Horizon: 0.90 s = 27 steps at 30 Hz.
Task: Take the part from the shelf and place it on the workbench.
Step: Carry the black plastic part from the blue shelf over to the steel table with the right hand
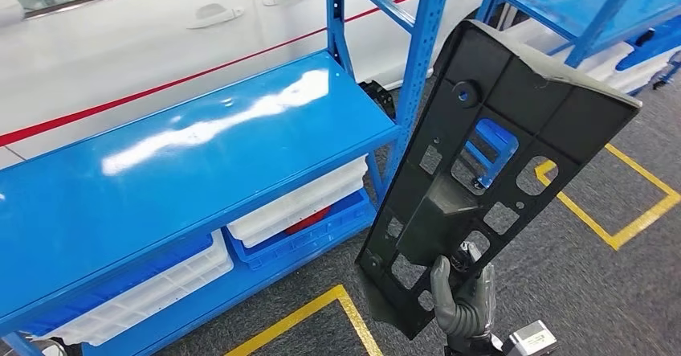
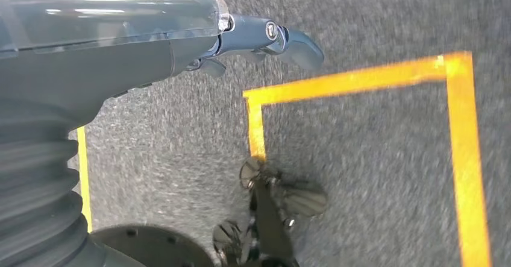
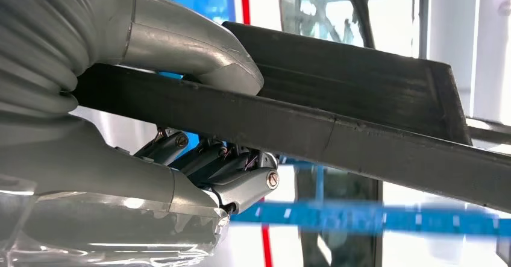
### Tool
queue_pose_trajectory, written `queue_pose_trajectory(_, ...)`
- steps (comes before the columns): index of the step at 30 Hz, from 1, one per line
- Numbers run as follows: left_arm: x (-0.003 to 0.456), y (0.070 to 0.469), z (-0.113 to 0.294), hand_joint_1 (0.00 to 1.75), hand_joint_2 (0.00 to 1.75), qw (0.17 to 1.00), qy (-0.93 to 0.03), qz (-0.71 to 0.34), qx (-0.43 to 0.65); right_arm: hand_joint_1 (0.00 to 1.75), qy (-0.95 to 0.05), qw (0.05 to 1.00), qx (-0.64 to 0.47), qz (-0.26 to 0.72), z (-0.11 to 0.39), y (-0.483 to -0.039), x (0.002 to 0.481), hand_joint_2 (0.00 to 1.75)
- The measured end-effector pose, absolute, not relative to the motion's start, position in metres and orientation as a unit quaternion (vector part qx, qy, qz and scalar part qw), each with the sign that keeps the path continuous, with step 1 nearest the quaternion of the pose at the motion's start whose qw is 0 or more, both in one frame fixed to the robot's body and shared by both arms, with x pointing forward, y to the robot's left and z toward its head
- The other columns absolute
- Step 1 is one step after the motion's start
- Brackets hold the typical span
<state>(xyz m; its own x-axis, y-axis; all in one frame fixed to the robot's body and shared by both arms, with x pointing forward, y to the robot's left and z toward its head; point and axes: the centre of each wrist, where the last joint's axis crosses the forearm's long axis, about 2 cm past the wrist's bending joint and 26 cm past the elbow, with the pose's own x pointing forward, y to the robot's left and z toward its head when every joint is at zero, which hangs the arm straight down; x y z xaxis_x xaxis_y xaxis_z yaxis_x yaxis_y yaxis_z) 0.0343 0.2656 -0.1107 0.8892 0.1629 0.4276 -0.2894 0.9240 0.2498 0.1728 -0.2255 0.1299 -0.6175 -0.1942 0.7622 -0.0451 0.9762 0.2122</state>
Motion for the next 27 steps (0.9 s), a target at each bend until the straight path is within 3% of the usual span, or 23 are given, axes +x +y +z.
queue_pose_trajectory(27, 0.037, 0.27, -0.111, 0.0, 1.75, 0.953, -0.198, 0.158, 0.166, 1.75, -0.892, 0.439, 0.07, -0.08, 0.128, -0.213, 0.173, 1.75)
